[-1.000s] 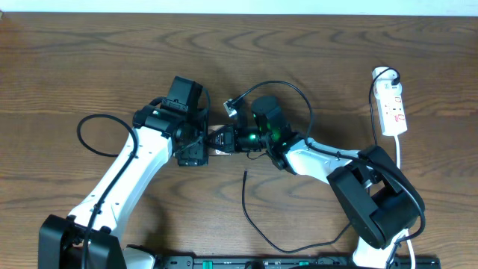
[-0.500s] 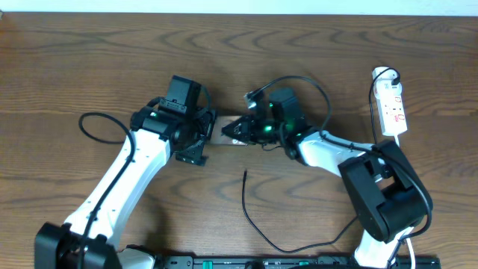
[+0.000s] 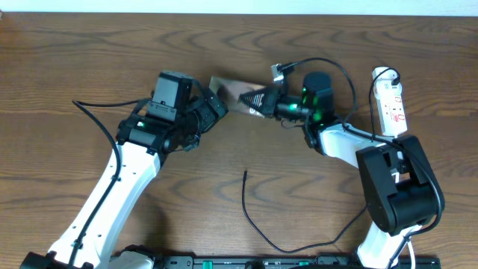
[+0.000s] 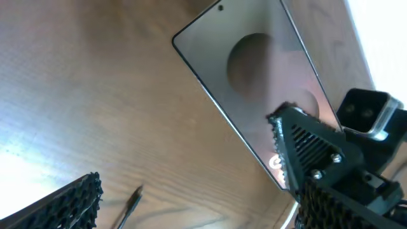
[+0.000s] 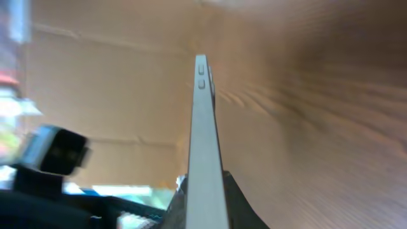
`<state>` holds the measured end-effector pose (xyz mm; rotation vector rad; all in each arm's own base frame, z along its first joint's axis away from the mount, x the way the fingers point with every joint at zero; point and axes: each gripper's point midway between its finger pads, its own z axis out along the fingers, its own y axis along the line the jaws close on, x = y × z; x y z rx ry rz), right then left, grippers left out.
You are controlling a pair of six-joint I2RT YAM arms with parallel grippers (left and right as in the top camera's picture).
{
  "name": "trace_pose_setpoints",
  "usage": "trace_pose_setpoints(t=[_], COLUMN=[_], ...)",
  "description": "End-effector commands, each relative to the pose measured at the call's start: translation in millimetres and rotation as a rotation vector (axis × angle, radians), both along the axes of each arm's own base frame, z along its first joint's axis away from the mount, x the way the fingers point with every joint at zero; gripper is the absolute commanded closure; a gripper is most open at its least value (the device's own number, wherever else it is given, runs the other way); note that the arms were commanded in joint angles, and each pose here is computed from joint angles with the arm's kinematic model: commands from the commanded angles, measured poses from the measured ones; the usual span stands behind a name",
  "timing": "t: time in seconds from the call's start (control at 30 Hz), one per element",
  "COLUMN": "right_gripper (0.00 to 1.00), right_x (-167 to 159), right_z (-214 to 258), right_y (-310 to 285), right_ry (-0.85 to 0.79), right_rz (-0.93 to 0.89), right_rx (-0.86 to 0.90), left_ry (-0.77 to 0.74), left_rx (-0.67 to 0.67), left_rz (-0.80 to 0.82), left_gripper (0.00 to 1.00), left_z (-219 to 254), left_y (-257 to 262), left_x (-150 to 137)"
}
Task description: Plug charger to phone and switch on socket
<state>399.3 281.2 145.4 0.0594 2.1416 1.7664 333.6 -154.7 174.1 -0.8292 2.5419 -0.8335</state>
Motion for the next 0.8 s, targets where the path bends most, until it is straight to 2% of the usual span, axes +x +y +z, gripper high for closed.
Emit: trace_pose_setpoints(t=[0.0,0.1,0.23,0.43,0.57,0.77], right_gripper=[0.99,0.99,0.99,0.99,0.99,0.99], right_x=[6.2,15.5,27.6,43.1,45.1,45.3], right_z=[20.3,36.1,54.9,60.0,62.8,65.6], right_y=[-6.6,-10.9,-16.0,-24.4,-25.7,-25.7], right_ry=[0.181,0.236,0.257,0.373,0.371,0.346], right_rz=[-0.031,-0.08,-0.148,-0.251,-0.264,-0.264], right_rx=[0.121,0.2,0.289,0.381,0.396,0.397], left_ry=[-0.082,-0.179,-0.289,-0.255,-0.297,-0.403], left_rx=[-0.123,-0.283,-0.404,-0.446,-0.484,-0.664], left_rz=[-0.101,-0.177,-0.245,-0.152,-0.12,-0.044], left_gripper=[0.04,0.04,0.04,0.04,0.04,0.04], left_z=[25.1,57.1,90.1,83.8,78.5,67.4], left_y=[-8.1,-15.2,-12.0,9.4,12.3,12.4], left_x=[10.2,21.6,30.4,38.6,46.6,48.9])
